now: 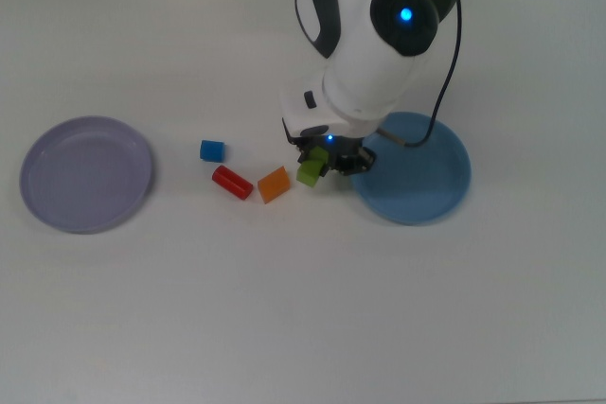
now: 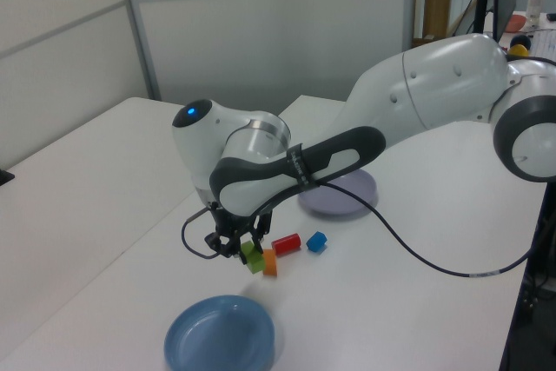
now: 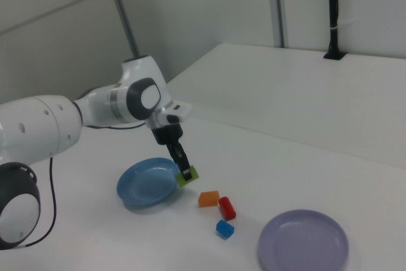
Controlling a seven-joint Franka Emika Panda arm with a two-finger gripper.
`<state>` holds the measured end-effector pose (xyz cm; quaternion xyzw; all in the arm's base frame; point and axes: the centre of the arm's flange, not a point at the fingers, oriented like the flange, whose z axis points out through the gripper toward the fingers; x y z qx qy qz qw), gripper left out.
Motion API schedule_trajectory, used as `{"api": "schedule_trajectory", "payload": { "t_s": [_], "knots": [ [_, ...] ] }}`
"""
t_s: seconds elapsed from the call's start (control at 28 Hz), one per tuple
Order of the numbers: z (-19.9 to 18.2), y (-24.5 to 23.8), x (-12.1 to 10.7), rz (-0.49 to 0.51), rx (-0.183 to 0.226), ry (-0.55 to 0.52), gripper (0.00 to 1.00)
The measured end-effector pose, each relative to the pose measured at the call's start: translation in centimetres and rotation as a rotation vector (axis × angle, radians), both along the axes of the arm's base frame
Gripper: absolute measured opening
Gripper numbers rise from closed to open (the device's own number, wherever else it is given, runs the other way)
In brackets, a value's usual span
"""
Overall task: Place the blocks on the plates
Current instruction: 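Carry the green block onto the light blue plate and release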
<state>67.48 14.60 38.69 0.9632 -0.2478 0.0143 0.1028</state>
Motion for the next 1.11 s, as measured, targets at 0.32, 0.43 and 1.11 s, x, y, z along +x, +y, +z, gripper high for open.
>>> {"api": "schedule_trajectory", "payload": {
  "t_s": [0.32,0.43,1.11],
  "knots": [
    [0.3,6.5,-1.6,0.106,0.033,-0.017,0.36],
    [-0.2,8.8,-2.1,0.144,0.043,-0.032,0.36],
    [-4.9,11.7,-3.2,0.189,0.031,0.034,0.51]
  ]
}}
